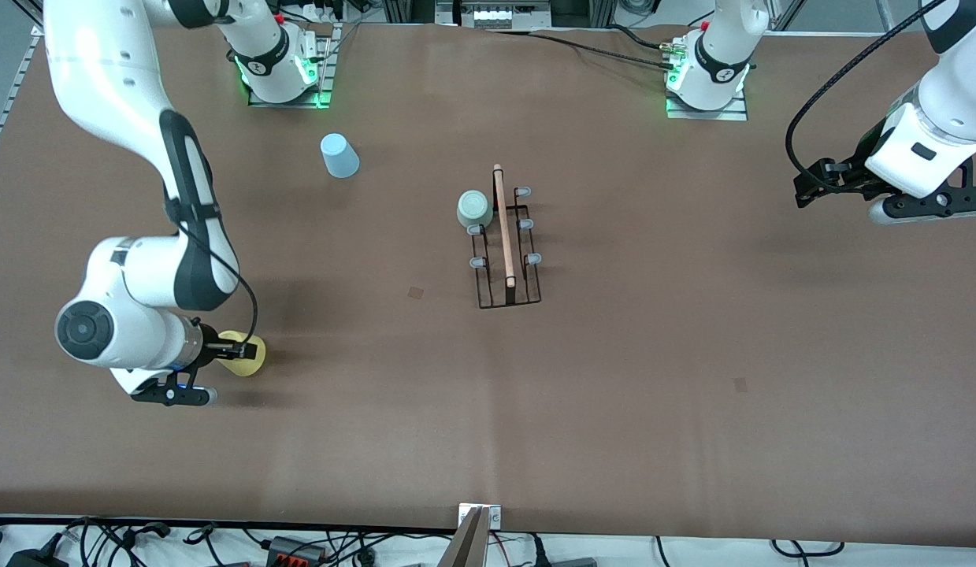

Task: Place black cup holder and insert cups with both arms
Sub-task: 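Carry the yellow cup to the rack and lower it onto a peg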

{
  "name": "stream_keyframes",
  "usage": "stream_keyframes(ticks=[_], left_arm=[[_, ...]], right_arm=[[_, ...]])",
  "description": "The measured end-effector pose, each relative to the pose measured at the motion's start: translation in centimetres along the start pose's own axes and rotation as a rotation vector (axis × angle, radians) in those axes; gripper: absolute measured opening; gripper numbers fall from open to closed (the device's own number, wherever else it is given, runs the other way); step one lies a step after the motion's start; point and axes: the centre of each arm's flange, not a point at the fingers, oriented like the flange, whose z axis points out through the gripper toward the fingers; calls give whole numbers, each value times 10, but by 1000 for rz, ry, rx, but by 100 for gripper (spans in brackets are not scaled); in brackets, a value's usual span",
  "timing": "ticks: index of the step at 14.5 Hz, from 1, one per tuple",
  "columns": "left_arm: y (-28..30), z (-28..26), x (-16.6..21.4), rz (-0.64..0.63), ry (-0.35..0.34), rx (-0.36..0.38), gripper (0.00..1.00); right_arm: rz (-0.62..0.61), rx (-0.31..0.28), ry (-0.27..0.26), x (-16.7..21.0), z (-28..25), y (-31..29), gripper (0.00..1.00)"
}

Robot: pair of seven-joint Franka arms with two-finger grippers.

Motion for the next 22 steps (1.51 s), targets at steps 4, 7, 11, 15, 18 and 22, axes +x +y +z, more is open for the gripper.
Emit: stream_keyframes(ticks=[4, 7, 11, 15, 18, 22], left_arm=[[0, 0, 0, 0, 0, 0, 100], [0, 0, 0, 0, 0, 0, 100], [0, 0, 0, 1, 0, 0, 100], [1, 0, 0, 2, 0, 0, 100], [1, 0, 0, 2, 0, 0, 100], [1, 0, 0, 2, 0, 0, 100]], right_arm=[[-53, 140, -3, -27, -54, -83, 68], [-156, 160, -48, -56, -64, -161, 68], [-263, 152, -54, -108, -82, -271, 68], [-314, 116, -49, -154, -74, -343, 68], [-330, 88, -19, -171, -57, -375, 68], [-340, 103, 18, -170, -41, -388, 68]])
